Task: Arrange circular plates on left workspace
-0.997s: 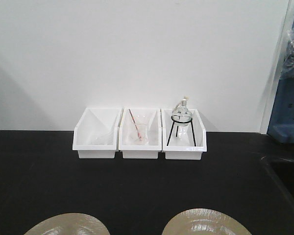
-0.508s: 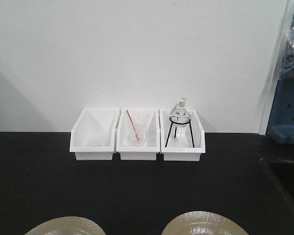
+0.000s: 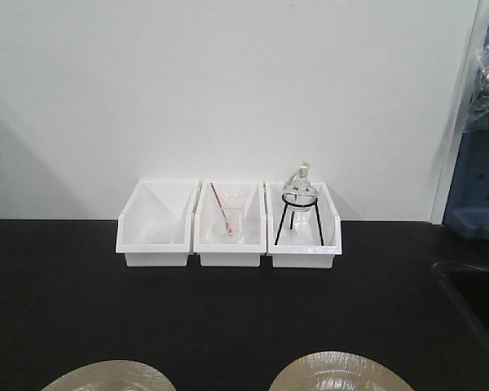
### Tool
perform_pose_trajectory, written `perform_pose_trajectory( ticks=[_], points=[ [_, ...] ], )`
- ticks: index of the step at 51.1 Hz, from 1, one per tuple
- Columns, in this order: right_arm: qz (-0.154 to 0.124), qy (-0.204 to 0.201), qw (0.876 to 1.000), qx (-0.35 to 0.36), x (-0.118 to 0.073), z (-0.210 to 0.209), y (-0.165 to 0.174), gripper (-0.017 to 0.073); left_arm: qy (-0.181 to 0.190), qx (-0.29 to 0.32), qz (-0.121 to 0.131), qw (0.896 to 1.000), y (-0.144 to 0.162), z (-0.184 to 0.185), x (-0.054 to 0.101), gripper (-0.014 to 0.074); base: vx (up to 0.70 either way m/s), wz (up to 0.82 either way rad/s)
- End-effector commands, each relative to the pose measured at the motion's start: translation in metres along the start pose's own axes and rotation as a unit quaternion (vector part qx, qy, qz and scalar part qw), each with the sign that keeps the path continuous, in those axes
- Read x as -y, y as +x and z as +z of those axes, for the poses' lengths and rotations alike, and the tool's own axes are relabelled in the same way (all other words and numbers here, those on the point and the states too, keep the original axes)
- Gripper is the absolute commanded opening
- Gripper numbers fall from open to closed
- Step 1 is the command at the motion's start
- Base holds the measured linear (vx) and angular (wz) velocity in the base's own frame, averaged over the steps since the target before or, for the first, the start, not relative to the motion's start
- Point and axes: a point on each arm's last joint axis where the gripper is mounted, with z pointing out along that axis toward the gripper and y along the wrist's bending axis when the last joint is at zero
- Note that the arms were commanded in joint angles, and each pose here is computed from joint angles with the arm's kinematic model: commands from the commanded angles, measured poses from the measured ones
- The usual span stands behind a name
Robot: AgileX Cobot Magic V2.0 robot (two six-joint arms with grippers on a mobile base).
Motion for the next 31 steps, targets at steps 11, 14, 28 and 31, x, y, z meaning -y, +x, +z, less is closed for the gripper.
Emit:
perform_pose_trajectory(
  ticks=[11,14,28,31],
  points=[
    [0.157,-0.005,0.987,-0.009,-0.020,0.018,-0.064,-0.0006,0.034,0.045,-0.130,0.990,-0.063,-0.003,0.023,0.0000,0.00,0.00],
    [0.173,0.005,0.983,-0.059,-0.024,0.030,-0.069,-0.0006,0.030,0.006,-0.144,0.989,-0.069,0.002,0.028,0.0000,0.00,0.00],
    [0.153,-0.007,0.937,-0.315,-0.051,0.108,-0.085,-0.0006,0.064,-0.222,-0.098,0.968,-0.080,0.061,0.058,0.0000,0.00,0.00],
    [0.142,-0.042,0.921,-0.361,-0.059,0.122,-0.082,-0.0006,0.094,-0.259,-0.092,0.957,-0.080,0.074,0.068,0.0000,0.00,0.00]
  ],
)
